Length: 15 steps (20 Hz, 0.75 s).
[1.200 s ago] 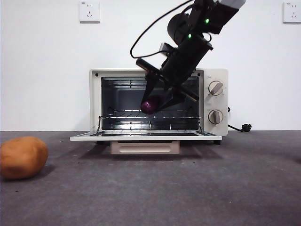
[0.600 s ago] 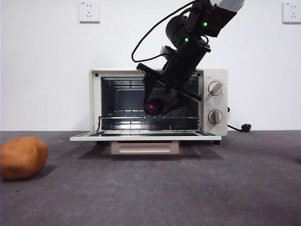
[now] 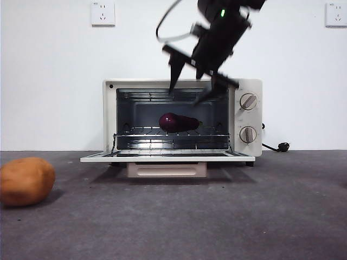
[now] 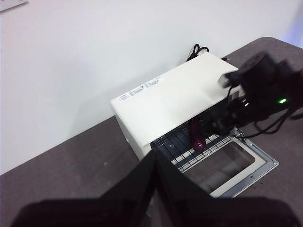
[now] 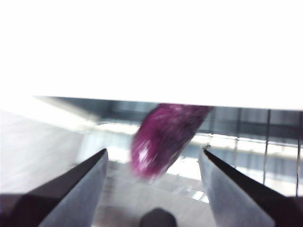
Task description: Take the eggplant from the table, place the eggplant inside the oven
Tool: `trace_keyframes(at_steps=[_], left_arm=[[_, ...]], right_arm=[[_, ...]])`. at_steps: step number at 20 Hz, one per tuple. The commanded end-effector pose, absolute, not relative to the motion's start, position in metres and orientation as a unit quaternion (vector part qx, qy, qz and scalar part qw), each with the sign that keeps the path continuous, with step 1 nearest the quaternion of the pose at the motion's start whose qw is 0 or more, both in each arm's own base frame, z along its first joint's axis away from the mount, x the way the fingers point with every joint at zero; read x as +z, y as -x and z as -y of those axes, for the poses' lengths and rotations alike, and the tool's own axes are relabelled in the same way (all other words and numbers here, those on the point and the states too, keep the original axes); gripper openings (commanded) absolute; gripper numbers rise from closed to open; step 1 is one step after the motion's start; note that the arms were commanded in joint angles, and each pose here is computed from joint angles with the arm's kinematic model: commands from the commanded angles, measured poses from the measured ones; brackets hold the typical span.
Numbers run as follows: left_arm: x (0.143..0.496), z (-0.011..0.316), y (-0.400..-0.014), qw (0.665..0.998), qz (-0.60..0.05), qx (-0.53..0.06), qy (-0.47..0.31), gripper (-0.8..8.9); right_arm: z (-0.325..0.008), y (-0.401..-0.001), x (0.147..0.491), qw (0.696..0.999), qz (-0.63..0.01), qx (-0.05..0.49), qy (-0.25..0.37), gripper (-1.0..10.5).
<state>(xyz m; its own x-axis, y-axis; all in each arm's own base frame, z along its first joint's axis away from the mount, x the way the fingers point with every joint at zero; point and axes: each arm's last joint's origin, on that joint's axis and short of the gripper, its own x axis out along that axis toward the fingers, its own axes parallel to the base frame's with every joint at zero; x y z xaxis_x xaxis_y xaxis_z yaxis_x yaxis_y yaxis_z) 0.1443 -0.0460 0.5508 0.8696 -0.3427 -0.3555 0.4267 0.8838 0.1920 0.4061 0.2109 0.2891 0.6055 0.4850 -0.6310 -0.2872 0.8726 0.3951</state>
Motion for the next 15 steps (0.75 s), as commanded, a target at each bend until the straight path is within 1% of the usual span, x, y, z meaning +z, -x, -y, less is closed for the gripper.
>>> trace_keyframes(at_steps=[1,4,7,9,10,13,15], left_arm=[[0.55,0.047,-0.147,0.956,-0.159,-0.202,-0.14,-0.06],[0.549,0.048,-0.149,0.955,-0.161,-0.203,-0.142,-0.06],[0.548,0.049,-0.154,0.954,-0.166,-0.204,-0.143,-0.06],[0.547,0.05,-0.156,0.954,-0.168,-0.205,-0.143,-0.06],[0.547,0.051,-0.158,0.953,-0.168,-0.206,-0.144,-0.06],[0.546,0.052,-0.162,0.953,-0.171,-0.206,-0.144,-0.06],[0.544,0.053,-0.165,0.952,-0.175,-0.206,-0.144,-0.06]], right_arm=[[-0.211,-0.391,0.306,0.884,-0.389,0.235,-0.109,3.3],[-0.208,-0.364,0.337,0.886,-0.379,0.26,-0.069,3.3],[-0.199,-0.333,0.378,0.895,-0.34,0.285,-0.052,3.3],[-0.192,-0.317,0.398,0.901,-0.315,0.294,-0.05,3.3],[-0.187,-0.309,0.409,0.905,-0.301,0.298,-0.052,3.4],[-0.172,-0.284,0.439,0.914,-0.257,0.307,-0.061,4.6],[-0.162,-0.267,0.456,0.92,-0.229,0.312,-0.065,4.7]])
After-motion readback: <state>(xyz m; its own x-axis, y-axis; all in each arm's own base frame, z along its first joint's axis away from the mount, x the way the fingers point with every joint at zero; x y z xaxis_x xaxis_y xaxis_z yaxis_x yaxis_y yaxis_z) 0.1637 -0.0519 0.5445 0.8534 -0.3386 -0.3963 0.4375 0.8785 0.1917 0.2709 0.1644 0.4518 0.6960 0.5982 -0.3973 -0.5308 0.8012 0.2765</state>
